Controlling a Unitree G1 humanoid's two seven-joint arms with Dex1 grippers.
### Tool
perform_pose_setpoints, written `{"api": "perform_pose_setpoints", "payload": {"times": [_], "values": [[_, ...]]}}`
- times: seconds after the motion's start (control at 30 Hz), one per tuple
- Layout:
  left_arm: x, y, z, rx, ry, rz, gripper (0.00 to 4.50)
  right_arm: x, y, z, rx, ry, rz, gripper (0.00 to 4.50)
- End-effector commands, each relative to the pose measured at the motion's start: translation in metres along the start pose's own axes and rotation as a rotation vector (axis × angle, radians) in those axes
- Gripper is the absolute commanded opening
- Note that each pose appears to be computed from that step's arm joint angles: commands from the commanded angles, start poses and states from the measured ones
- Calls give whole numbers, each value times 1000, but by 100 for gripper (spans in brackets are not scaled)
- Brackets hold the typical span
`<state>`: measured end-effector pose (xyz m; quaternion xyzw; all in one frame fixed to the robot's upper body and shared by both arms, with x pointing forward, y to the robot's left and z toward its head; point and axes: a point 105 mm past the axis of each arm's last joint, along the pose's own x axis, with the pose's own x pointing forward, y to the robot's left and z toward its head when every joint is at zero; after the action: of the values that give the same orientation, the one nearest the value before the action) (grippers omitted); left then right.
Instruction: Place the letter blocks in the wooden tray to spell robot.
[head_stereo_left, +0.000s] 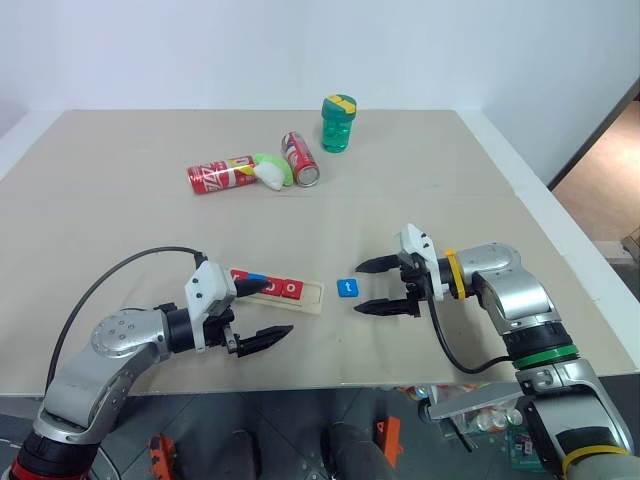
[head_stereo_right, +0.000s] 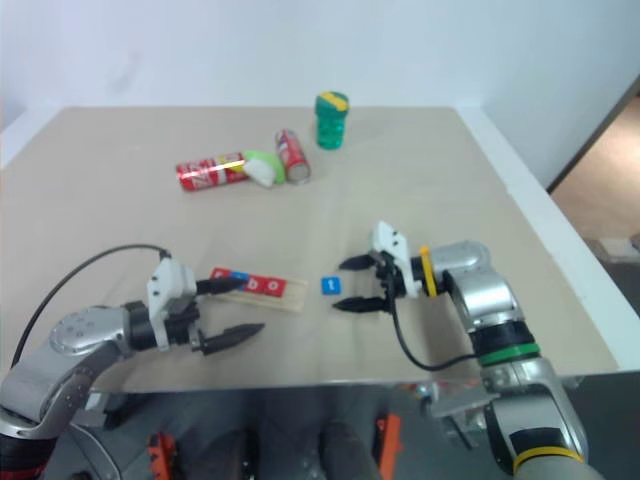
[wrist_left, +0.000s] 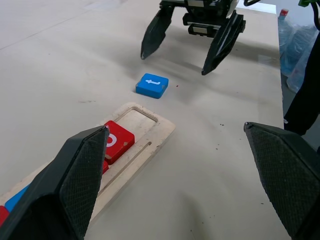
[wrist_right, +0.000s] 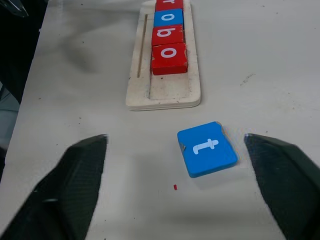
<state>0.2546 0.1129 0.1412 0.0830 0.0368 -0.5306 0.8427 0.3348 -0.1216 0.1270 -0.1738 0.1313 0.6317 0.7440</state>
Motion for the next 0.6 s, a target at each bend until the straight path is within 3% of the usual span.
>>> {"api": "perform_pose_setpoints", "payload": {"times": [0.03,0.27,0.33,0.57,0.6], "values": [[1,-2,7,25,-16,1,450,8,-10,8,-64,-17,-29,441],[-2,-3,6,22,-9,22,450,18,-17,-10,-70,9,-47,441],[-3,-4,5,19,-8,30,450,18,-17,-14,-60,12,-53,383],[-7,-4,1,6,-1,79,450,15,-14,-14,5,-39,-150,383],[-7,-4,1,5,-1,82,450,15,-13,-14,6,-41,-160,349]]}}
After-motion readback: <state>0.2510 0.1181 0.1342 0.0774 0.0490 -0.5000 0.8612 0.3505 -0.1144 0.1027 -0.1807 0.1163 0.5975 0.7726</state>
